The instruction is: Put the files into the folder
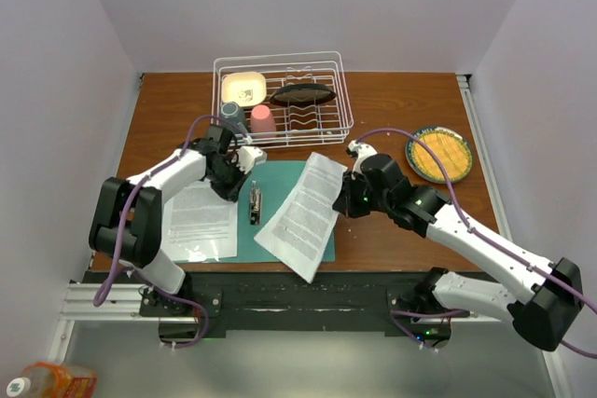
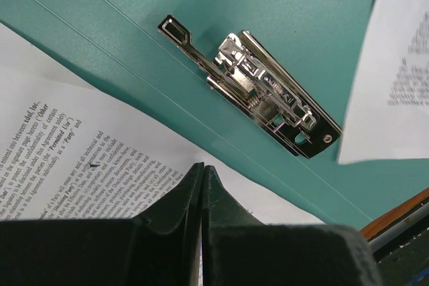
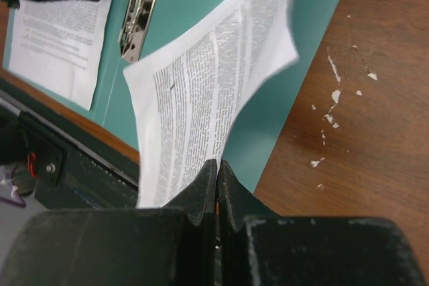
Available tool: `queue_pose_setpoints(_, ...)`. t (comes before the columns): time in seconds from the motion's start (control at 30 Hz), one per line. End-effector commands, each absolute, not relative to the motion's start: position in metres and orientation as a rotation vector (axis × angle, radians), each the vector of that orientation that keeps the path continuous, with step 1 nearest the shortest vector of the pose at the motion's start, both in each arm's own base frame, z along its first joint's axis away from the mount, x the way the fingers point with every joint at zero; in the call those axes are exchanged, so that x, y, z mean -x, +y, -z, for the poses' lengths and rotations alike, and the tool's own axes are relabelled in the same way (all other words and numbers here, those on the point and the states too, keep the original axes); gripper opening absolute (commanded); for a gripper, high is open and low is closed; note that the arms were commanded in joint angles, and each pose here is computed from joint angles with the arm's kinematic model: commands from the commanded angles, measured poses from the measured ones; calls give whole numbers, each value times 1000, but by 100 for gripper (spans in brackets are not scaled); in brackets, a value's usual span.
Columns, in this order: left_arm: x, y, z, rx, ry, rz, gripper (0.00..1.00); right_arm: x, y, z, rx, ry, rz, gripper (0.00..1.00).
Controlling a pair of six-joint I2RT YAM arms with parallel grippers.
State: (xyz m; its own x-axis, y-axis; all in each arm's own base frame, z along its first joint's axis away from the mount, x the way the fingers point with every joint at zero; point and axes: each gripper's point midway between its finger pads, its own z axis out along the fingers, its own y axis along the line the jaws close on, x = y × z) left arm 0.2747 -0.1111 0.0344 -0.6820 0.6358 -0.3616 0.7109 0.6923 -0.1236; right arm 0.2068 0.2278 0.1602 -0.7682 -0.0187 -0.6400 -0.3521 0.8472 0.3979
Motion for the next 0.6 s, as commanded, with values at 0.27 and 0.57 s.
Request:
queue_pose_setpoints(0.27,-292,-120,-39,-1090,2533,385,5,-200,257,-126,460,2451,-788,0)
queue_pose_setpoints(0.57,-290,-121,-39,-1112,2521,400,5,-243,270,-87,539,2525,-651,0)
